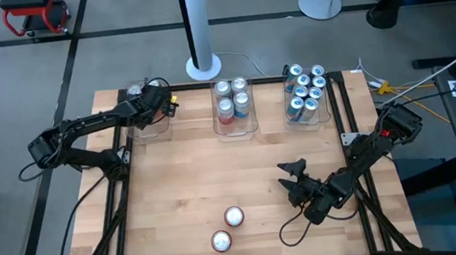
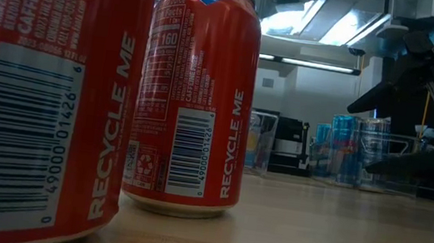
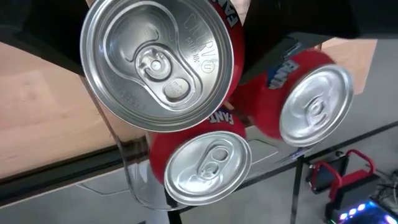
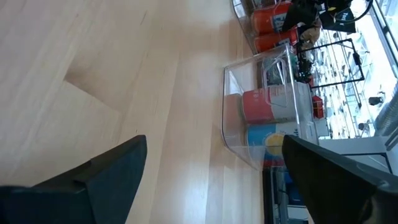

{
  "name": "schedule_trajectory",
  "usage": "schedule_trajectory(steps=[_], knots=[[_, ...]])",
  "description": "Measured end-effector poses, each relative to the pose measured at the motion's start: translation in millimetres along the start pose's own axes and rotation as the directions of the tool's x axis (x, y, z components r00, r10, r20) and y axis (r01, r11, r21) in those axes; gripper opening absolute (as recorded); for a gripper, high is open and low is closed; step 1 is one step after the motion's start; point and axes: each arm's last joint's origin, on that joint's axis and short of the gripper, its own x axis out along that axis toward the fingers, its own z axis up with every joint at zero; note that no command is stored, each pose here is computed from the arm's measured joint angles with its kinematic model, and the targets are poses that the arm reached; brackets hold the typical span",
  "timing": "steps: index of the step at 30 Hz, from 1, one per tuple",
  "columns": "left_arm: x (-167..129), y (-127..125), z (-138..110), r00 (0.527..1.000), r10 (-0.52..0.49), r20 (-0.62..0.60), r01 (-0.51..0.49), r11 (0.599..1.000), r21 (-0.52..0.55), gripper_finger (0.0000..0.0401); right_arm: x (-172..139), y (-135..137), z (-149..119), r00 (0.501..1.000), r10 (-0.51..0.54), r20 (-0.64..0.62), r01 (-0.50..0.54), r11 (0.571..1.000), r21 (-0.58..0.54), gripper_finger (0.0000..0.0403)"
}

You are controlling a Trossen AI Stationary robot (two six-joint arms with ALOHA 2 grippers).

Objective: Sort soda cans
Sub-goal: Put the red soda can into the top left transparent bin

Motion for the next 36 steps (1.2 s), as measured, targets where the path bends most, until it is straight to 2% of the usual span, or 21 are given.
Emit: schedule_trajectory(steps=[12,17,21,28,31,36], knots=[[0,0,0,1.000,0.013,0.003,-0.014,0.999,0.036,0.0334,0,0,0,1.000,0.000,0.000,0.000,1.000,-0.003,0.0374],[1,0,2,1.000,0.003,0.013,-0.001,0.991,-0.132,0.0335,0,0,0,1.000,-0.017,-0.002,0.017,1.000,-0.003,0.0374],[1,0,2,1.000,0.001,0.012,0.001,0.984,-0.178,0.0335,0,0,0,1.000,-0.017,-0.002,0.017,1.000,-0.003,0.0374],[1,0,1,1.000,-0.001,0.009,0.002,0.988,-0.157,0.0335,0,0,0,1.000,-0.016,-0.002,0.016,1.000,-0.003,0.0374],[1,0,2,1.000,-0.003,0.010,0.004,0.995,-0.096,0.0335,0,0,0,1.000,-0.015,-0.002,0.015,1.000,-0.003,0.0374],[-11,4,16,0.998,-0.025,0.062,0.030,0.997,-0.077,0.0335,0,0,0,1.000,-0.016,-0.002,0.016,1.000,-0.003,0.0374]])
